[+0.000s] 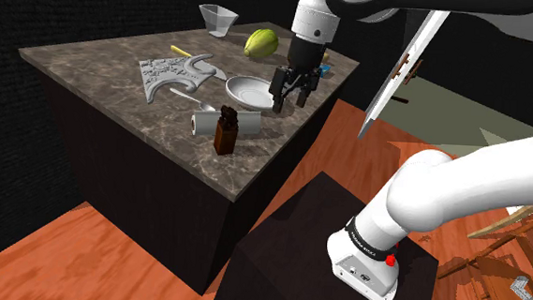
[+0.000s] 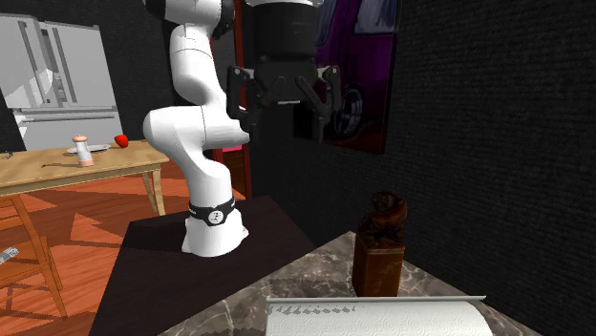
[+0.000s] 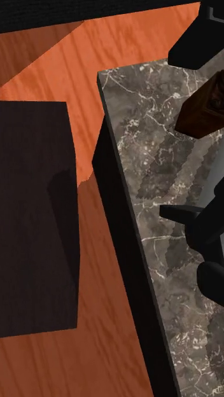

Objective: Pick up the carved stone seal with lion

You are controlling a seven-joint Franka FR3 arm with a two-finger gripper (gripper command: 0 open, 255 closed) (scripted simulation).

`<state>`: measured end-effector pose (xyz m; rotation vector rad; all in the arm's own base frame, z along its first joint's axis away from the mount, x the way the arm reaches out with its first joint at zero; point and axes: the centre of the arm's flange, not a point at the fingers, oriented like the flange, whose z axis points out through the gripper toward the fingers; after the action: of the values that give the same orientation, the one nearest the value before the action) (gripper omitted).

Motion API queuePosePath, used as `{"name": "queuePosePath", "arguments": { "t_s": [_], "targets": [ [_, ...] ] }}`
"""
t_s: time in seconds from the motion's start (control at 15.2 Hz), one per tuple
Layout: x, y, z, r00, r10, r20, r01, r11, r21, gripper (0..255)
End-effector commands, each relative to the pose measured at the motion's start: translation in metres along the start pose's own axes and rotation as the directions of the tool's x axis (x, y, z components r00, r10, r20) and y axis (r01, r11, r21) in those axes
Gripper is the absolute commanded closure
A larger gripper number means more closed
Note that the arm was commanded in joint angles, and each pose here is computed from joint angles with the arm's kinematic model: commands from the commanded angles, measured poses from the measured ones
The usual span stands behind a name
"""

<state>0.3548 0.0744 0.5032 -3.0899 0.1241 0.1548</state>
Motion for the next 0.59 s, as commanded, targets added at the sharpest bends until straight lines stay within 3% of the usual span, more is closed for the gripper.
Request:
{"name": "queuePosePath", "arguments": {
  "t_s": [0.0, 0.53],
  "targets": [
    [0.018, -0.018, 0.008, 0.999, 0.046, -0.024, -0.046, 0.999, -0.002, 0],
    [0.090, -0.081, 0.033, 0.970, 0.217, -0.110, -0.219, 0.976, -0.007, 0]
  ]
}}
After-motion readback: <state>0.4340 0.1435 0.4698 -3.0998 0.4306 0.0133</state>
